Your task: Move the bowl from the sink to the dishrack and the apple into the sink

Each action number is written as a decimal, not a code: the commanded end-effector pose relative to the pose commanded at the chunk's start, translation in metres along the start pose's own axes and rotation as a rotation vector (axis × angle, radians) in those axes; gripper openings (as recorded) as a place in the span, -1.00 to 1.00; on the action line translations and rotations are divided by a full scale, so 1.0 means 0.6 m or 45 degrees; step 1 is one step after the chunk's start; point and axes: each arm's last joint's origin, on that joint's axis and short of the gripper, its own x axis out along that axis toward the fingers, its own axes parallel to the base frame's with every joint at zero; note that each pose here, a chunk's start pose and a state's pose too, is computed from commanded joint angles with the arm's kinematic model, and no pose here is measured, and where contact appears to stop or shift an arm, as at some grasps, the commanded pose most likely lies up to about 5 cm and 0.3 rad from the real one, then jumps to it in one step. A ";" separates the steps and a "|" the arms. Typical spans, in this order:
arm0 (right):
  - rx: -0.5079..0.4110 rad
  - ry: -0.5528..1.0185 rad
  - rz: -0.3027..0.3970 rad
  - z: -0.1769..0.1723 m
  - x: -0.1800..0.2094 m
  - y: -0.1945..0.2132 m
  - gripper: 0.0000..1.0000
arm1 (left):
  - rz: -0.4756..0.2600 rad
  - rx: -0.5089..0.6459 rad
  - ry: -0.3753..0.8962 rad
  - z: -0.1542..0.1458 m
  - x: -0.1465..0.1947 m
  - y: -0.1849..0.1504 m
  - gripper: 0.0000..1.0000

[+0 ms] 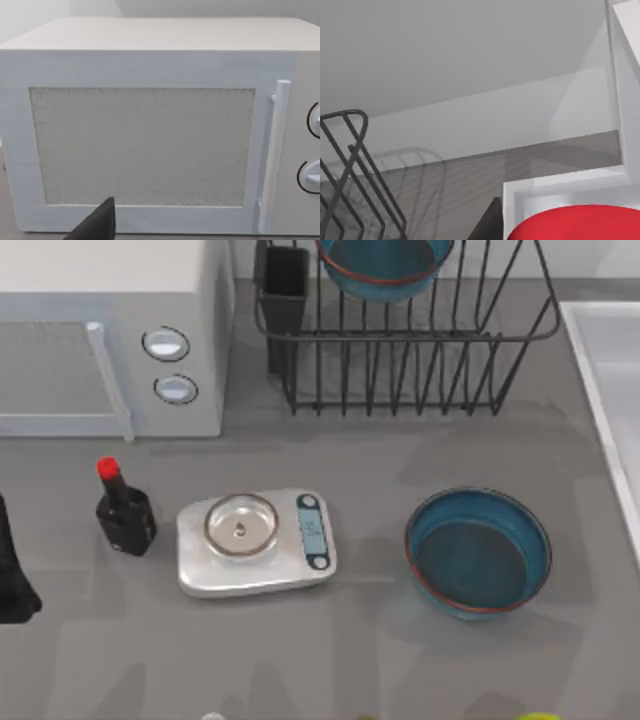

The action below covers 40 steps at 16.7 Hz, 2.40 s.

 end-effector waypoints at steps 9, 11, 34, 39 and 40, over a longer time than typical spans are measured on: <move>-0.328 -0.370 -0.181 -0.081 -0.138 -0.073 -1.00 | 0.000 0.000 0.000 0.000 0.000 0.000 1.00; -0.376 -0.410 -0.166 -0.084 -0.148 -0.069 -1.00 | 0.000 0.000 0.000 0.000 0.000 0.000 1.00; -0.396 -0.429 -0.155 -0.305 -0.075 -0.146 -1.00 | 0.000 0.000 0.000 0.000 0.000 0.000 1.00; -0.395 -0.427 -0.155 -0.309 -0.075 -0.146 -1.00 | 0.000 0.000 0.000 0.000 0.000 0.000 1.00; -0.395 -0.427 -0.155 -0.309 -0.075 -0.146 -0.85 | 0.000 0.000 0.000 0.000 0.000 0.000 1.00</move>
